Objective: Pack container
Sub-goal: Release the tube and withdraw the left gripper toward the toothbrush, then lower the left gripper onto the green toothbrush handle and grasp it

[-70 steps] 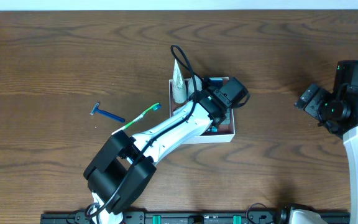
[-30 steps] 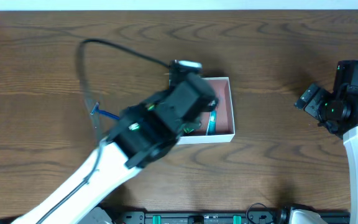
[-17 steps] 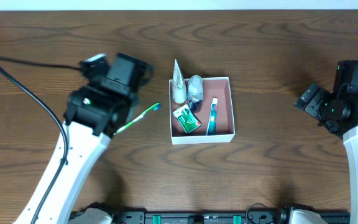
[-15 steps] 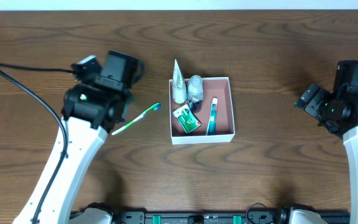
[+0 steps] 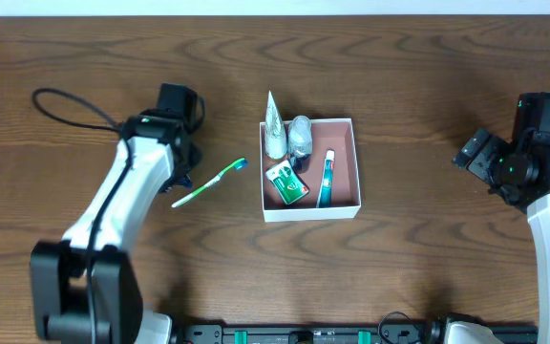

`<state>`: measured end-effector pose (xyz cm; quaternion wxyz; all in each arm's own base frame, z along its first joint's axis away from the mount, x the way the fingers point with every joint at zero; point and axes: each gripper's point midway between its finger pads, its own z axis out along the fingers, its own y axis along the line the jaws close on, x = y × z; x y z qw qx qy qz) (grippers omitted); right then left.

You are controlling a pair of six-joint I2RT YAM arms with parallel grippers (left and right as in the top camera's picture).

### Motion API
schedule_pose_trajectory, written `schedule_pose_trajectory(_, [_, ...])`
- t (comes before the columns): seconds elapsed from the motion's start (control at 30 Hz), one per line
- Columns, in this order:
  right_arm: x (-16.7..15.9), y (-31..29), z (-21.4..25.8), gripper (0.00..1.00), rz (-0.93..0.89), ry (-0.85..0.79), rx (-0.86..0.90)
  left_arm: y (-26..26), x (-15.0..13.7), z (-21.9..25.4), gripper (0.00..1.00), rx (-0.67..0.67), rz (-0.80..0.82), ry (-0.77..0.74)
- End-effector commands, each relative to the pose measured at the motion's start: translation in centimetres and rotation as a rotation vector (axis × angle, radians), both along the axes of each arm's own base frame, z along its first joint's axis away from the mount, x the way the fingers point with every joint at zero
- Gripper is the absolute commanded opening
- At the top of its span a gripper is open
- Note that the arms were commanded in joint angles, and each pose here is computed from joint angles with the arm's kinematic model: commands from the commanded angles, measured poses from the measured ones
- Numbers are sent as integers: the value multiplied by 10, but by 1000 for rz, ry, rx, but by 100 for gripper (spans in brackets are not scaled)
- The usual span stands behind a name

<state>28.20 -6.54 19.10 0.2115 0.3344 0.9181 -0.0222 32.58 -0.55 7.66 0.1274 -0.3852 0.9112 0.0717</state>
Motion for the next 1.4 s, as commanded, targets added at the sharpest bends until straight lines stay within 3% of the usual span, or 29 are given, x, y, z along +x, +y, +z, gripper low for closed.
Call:
schedule_pose_trajectory(0.0, [1, -3, 2, 99, 1, -4, -5, -3, -3, -23, 47, -45, 20, 66])
schedule_pose_trajectory(0.2, [1, -3, 3, 99, 1, -4, -5, 1, -6, -48, 47, -91, 50, 136])
schedule_pose_trajectory(0.67, [1, -3, 2, 99, 1, -3, -5, 2, 1, -51, 47, -221, 3, 131])
schedule_pose_trajectory(1.0, [1, -3, 2, 99, 1, -4, -5, -17, 5, -51, 47, -193, -496, 162])
schedule_pose_trajectory(1.1, [1, -3, 3, 99, 1, -4, -5, -18, 8, -50, 52, -178, -574, 155])
schedule_pose_trajectory(1.37, [1, -3, 2, 99, 1, -4, -5, -30, 10, -50, 53, -167, -803, 157])
